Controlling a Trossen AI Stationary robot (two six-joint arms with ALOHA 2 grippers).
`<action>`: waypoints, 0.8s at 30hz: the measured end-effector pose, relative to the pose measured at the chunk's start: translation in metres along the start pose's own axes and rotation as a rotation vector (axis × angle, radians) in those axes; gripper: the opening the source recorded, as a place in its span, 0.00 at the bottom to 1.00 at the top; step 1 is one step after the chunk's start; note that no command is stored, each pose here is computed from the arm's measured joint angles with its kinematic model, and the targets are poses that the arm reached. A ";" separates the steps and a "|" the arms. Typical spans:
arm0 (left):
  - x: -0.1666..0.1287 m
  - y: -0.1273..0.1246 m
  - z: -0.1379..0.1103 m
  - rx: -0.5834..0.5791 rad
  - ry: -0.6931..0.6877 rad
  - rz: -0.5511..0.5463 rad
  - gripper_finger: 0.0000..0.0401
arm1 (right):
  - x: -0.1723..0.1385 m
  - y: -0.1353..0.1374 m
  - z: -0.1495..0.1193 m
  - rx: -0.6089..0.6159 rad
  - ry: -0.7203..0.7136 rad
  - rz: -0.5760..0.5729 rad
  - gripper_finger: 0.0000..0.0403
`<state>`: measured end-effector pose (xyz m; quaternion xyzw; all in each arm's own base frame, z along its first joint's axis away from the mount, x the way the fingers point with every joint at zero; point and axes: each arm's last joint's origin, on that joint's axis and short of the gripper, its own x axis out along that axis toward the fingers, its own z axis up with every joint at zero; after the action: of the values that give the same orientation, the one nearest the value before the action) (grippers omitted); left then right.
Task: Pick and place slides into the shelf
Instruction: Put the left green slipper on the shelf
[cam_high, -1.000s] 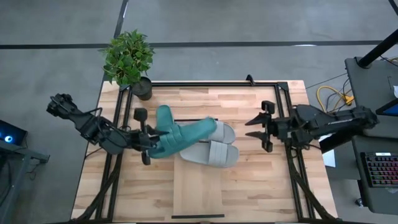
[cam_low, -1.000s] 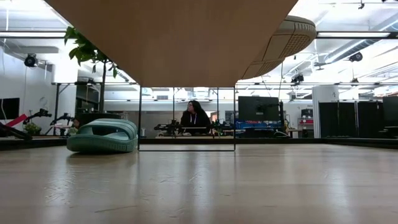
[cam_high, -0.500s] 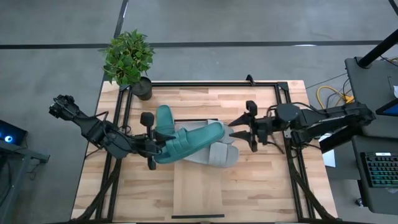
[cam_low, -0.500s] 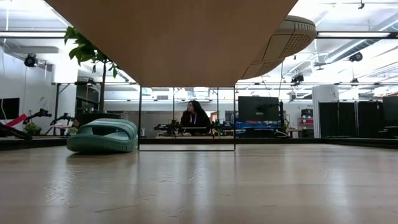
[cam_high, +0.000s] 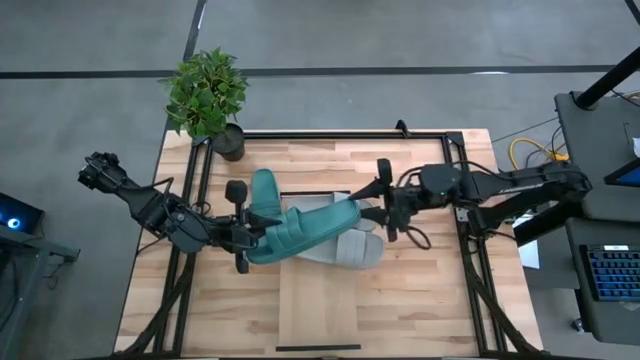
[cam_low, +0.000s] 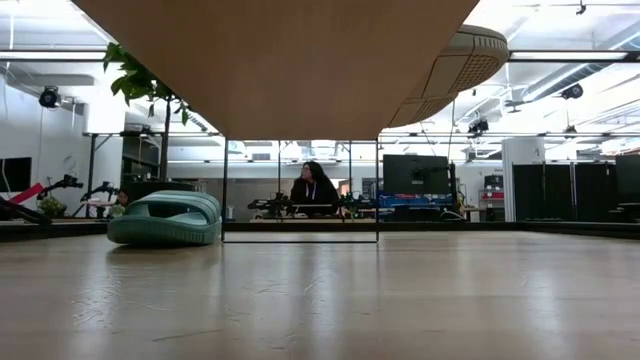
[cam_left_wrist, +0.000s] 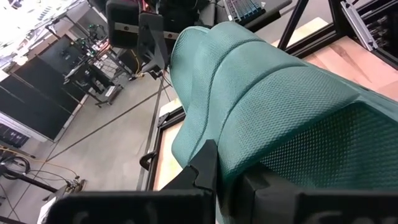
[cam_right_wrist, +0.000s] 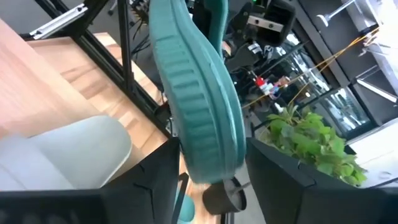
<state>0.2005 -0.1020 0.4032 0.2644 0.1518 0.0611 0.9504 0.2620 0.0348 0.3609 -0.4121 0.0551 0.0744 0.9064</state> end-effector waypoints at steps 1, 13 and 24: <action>0.000 0.000 0.000 -0.001 0.000 -0.001 0.00 | 0.003 -0.001 0.001 -0.001 0.003 0.004 0.43; -0.002 0.001 -0.001 -0.004 -0.004 -0.006 0.00 | 0.032 0.000 0.006 -0.005 0.021 0.110 0.31; -0.003 0.002 -0.001 -0.009 -0.004 0.002 0.00 | 0.035 0.004 0.004 -0.081 0.026 0.125 0.14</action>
<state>0.1975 -0.1004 0.4043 0.2604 0.1492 0.0620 0.9519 0.2963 0.0433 0.3549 -0.4453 0.0894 0.1275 0.8817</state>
